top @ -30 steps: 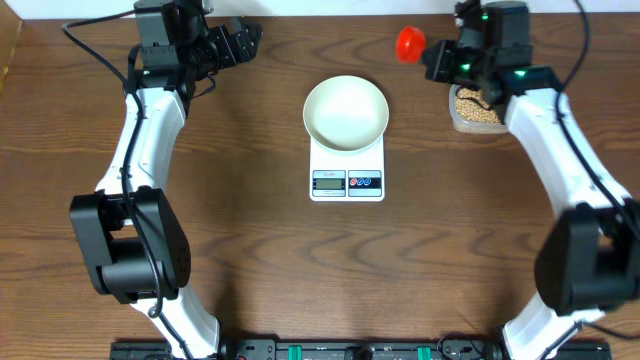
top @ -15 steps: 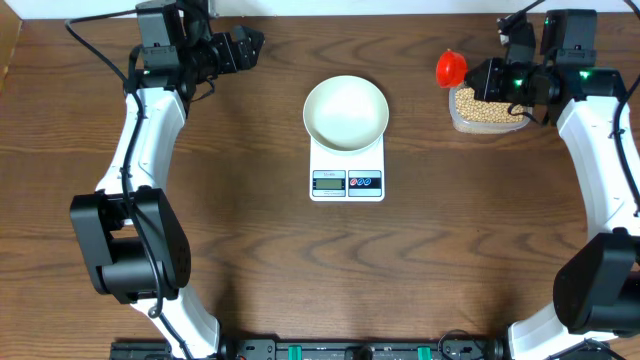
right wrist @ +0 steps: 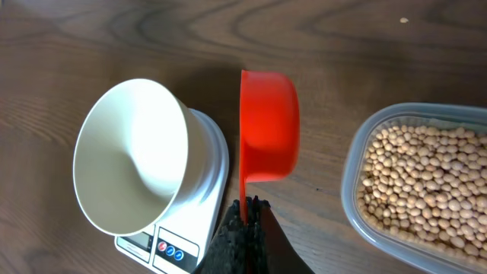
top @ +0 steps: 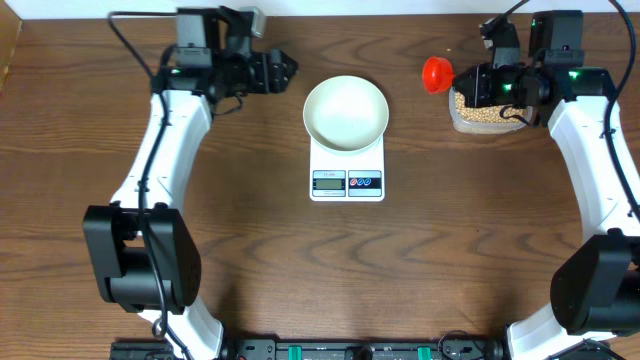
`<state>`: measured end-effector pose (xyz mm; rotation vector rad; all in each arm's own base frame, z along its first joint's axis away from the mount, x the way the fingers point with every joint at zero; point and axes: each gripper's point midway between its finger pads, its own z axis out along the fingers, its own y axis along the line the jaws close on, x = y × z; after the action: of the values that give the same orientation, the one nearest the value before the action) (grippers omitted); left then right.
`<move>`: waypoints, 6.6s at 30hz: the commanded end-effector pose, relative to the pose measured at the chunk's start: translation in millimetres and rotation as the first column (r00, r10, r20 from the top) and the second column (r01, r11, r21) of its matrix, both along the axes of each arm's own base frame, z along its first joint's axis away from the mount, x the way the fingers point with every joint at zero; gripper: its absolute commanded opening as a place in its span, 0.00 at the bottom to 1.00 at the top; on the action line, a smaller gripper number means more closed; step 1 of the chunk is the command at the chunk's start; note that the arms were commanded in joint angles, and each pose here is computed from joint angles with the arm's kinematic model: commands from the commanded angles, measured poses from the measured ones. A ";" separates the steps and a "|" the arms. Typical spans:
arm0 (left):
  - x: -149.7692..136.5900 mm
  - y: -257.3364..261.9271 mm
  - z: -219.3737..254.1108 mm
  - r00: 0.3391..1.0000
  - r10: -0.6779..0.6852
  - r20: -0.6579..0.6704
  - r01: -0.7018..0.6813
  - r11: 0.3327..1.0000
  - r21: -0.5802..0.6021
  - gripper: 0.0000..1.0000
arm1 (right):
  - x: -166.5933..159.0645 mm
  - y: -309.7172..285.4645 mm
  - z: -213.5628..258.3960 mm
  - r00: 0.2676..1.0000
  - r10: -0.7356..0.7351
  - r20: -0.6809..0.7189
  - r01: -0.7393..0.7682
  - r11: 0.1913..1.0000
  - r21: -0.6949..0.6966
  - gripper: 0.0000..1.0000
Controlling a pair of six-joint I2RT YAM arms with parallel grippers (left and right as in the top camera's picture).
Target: Scoop item into bowl and weigh 50g on scale
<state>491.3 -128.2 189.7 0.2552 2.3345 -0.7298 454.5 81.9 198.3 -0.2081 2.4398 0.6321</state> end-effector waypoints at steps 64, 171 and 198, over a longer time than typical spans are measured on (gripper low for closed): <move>-23.1 73.6 -2.5 0.959 0.282 0.036 -0.279 0.904 0.325 0.08 | 13.0 -26.7 3.2 0.984 -0.175 0.004 0.175 0.983 -0.055 0.01; -149.3 -125.9 -162.1 0.972 -0.217 -0.088 0.233 0.858 0.458 0.07 | 10.7 -42.5 -2.6 0.980 -0.197 -0.002 0.196 0.975 -0.110 0.01; -207.1 -74.7 -57.8 0.983 -0.165 -0.085 0.186 0.866 0.465 0.08 | 23.8 -43.0 8.1 0.978 -0.194 0.071 0.200 0.975 -0.101 0.01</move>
<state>285.6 -209.5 138.7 0.7172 2.4781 -0.2599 473.1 40.3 195.4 -0.0003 2.4406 0.4185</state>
